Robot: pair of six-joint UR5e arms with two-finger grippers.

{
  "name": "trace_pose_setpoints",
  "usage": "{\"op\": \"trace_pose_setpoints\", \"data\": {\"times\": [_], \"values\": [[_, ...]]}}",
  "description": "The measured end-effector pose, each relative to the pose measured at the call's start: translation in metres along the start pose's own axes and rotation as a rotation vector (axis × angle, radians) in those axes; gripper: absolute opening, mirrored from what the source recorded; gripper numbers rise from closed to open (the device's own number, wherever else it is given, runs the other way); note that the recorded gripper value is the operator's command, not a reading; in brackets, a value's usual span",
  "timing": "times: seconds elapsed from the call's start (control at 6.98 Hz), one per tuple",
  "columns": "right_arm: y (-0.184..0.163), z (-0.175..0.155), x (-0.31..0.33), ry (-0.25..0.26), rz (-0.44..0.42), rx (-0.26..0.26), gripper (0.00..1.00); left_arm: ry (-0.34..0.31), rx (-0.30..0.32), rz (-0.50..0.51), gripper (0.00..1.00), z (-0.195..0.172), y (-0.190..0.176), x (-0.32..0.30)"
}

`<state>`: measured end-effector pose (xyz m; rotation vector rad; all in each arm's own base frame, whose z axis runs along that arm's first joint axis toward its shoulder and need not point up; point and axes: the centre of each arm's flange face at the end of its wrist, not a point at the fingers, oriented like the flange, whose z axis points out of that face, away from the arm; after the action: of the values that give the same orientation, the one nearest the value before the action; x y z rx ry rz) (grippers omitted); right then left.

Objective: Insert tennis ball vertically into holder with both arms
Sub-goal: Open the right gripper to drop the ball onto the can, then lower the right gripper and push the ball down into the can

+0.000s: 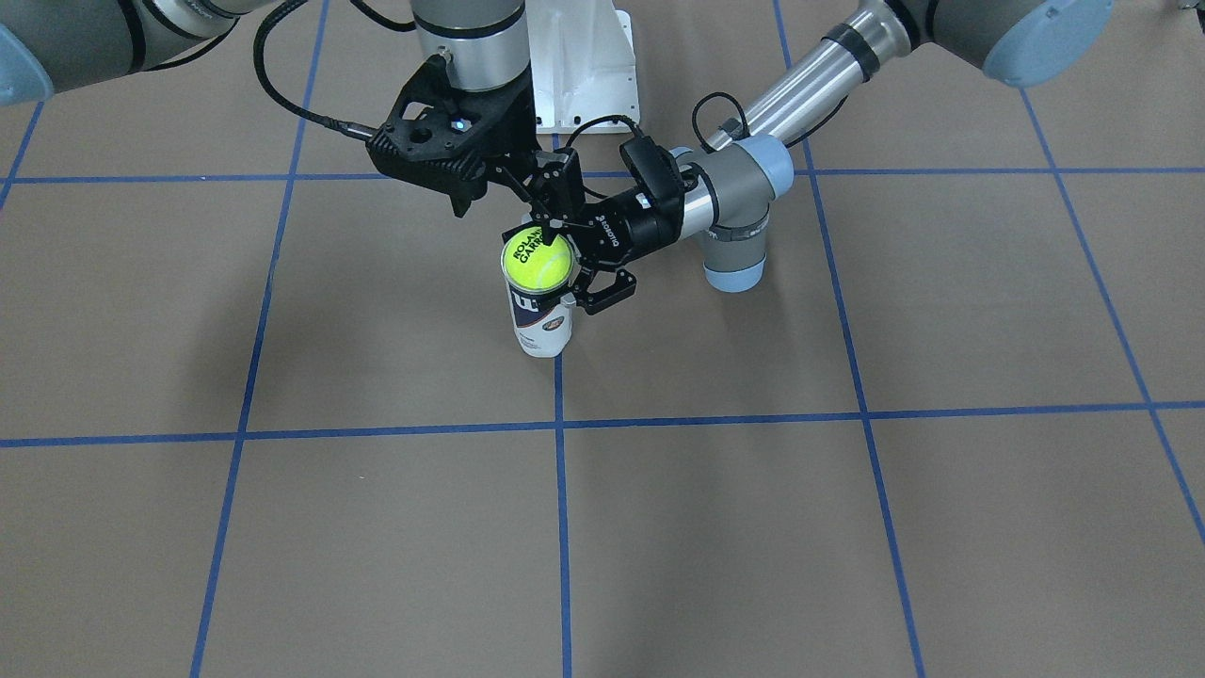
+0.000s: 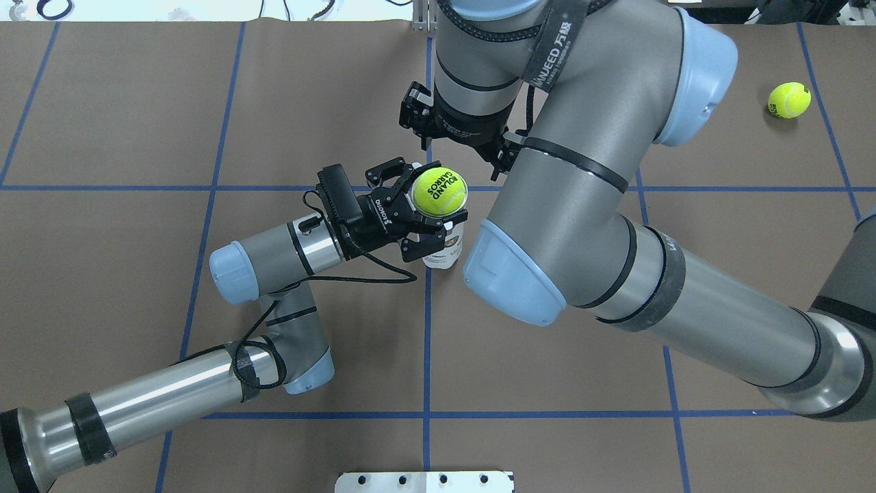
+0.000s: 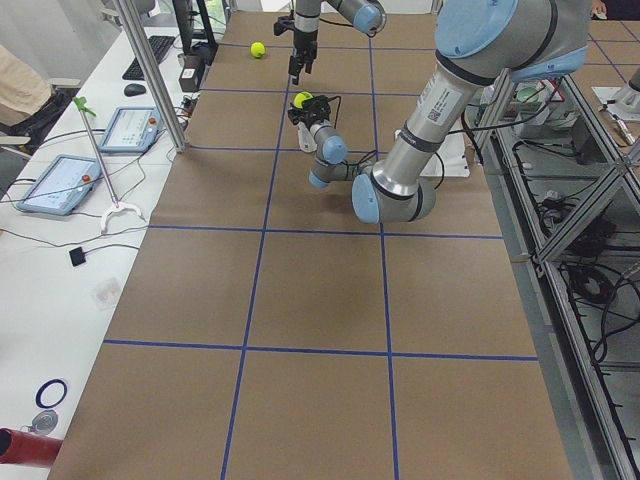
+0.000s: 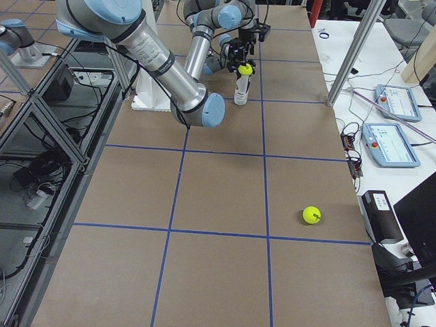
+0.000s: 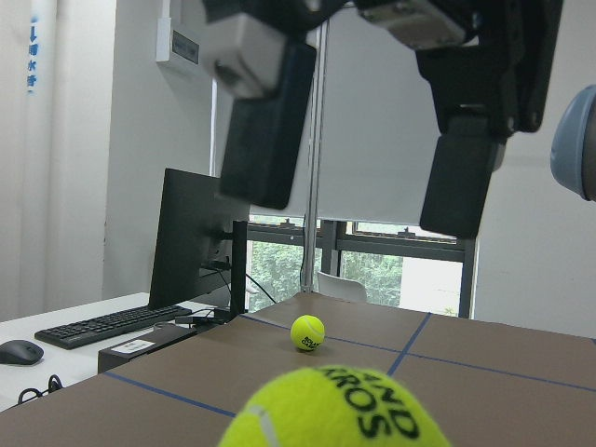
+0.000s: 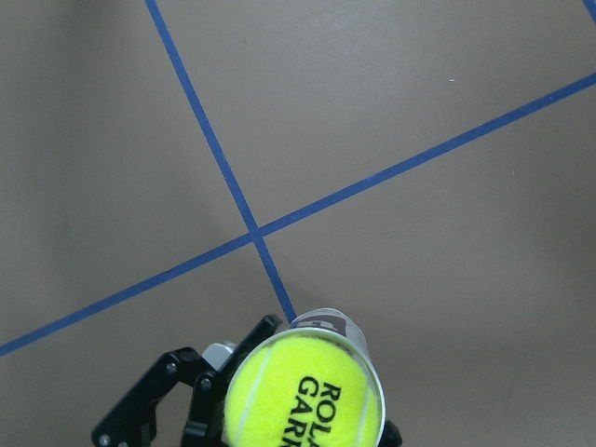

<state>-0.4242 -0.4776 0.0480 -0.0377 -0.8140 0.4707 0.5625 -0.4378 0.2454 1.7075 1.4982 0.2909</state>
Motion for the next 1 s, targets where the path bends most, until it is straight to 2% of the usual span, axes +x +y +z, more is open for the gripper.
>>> {"op": "trace_pose_setpoints", "data": {"times": [0.72, 1.0], "values": [[-0.029, -0.009, 0.022, -0.004, -0.036, 0.021, 1.00, -0.001, 0.005, 0.003, 0.99, 0.000, -0.004, -0.001], [-0.034, -0.009, 0.030, -0.004, -0.046, 0.022, 1.00, 0.000, 0.008, 0.003, 0.99, -0.012, -0.005, -0.001]]}}
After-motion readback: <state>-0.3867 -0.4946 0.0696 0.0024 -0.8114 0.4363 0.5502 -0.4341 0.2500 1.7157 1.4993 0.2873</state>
